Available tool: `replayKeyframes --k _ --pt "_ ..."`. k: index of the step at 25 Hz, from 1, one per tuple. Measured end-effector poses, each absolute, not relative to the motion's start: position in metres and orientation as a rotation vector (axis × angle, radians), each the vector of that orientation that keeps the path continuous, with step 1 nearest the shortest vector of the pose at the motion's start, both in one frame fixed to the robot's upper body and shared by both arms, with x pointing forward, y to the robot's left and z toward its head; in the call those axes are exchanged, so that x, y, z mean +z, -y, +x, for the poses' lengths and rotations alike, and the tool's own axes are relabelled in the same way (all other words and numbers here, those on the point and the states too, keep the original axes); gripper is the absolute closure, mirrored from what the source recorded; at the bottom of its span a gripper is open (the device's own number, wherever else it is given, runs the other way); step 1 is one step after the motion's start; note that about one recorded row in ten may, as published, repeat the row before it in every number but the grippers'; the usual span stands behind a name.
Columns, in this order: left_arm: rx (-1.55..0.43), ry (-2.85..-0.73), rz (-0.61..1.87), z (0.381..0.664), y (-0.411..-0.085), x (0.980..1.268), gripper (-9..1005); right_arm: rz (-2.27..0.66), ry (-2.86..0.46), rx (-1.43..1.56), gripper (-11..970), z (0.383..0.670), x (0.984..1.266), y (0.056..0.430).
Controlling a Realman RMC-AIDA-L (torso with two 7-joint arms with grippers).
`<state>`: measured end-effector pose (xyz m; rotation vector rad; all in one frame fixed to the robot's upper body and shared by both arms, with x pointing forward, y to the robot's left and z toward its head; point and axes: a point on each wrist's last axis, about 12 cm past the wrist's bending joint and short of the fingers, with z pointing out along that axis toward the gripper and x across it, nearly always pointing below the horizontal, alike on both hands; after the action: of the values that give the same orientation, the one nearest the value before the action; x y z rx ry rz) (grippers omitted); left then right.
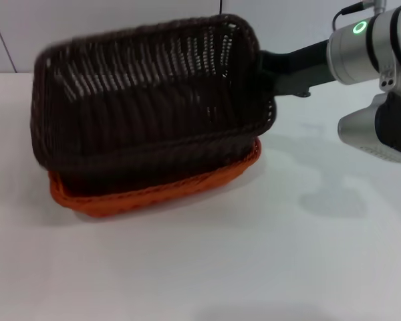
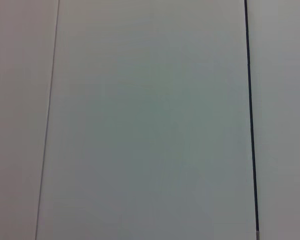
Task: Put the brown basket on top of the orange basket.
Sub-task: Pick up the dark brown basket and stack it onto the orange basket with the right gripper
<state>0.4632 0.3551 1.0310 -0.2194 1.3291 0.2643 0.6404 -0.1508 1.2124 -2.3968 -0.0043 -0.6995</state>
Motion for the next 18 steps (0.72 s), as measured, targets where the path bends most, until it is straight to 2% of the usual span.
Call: replayKeyframes --k 6,11,17,18 --pt "0.259 -1.324 -0.209 0.469 -0.353 1.033 152 -2.345 0.027 -0.711 721 0.638 1.213 0.149" --pt "0.253 -1.332 -0.201 0.474 -0.352 1.034 152 -2.314 0.012 -0.734 524 0.635 1.216 0.153" --pt "0.265 -1.34 -0.211 0.472 -0.357 1.033 152 -2.308 -0.023 -0.727 348 0.623 1.207 0.164" --pt "0.268 -1.343 -0.213 0.471 -0.358 1.032 152 -2.303 -0.028 -0.724 347 0.621 1.205 0.166"
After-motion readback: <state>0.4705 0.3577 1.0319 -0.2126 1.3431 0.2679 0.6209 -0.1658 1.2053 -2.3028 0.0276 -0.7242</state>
